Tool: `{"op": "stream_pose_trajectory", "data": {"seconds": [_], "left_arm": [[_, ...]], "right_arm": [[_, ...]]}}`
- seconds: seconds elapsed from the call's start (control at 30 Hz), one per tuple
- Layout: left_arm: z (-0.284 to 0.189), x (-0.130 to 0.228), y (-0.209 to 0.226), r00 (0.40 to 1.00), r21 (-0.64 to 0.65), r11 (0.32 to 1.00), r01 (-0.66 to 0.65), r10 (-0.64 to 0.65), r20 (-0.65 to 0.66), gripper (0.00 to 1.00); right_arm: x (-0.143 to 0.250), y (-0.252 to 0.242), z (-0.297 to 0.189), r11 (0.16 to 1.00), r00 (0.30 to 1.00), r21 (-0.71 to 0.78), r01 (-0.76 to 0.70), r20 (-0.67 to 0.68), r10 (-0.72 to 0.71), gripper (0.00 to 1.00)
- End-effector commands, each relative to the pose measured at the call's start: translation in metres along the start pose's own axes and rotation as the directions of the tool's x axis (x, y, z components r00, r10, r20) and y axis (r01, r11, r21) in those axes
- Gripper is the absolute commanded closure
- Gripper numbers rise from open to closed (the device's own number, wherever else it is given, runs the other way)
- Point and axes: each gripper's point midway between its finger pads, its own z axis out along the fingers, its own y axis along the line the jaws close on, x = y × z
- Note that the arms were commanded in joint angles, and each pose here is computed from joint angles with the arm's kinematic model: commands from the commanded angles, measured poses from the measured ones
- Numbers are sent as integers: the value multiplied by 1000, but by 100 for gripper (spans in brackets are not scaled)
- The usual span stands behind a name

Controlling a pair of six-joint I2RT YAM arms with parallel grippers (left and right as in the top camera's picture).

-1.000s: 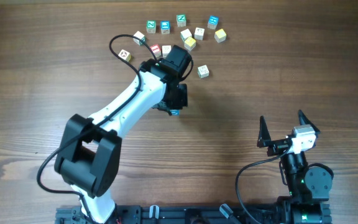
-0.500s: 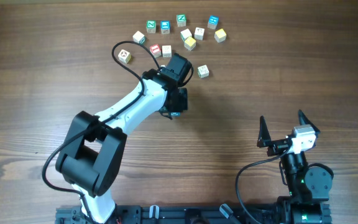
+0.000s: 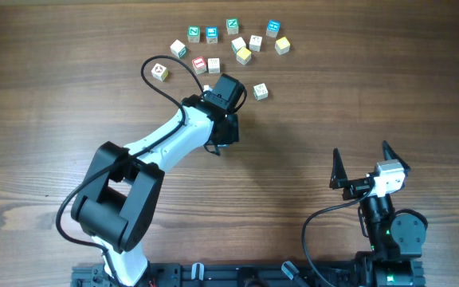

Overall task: Form a tower
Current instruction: 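Lower the shell block onto the table and open the left gripper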

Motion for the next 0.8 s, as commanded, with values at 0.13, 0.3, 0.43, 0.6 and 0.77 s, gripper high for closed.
{"op": "stream_pose_trajectory", "data": {"seconds": [0.13,0.3,0.43,0.6,0.77], "left_arm": [[6,7,7,1000,-32,999,12,-13,-13,51],[6,12,10,999,-44,999,10,-12,-32,55],[6,14,7,999,-28,1000,10,-12,-42,60],[6,12,7,999,-29,1000,9,-10,-36,74],[6,7,7,1000,-35,999,10,-10,-11,73]], "right_arm": [[-3,1,0,1000,1000,-7,-12,12,13,0],[-3,1,0,1000,1000,-7,-12,12,12,0],[-3,1,0,1000,1000,-7,-12,12,12,0],[-3,1,0,1000,1000,-7,-12,12,12,0],[-3,1,0,1000,1000,-7,-12,12,13,0]]}}
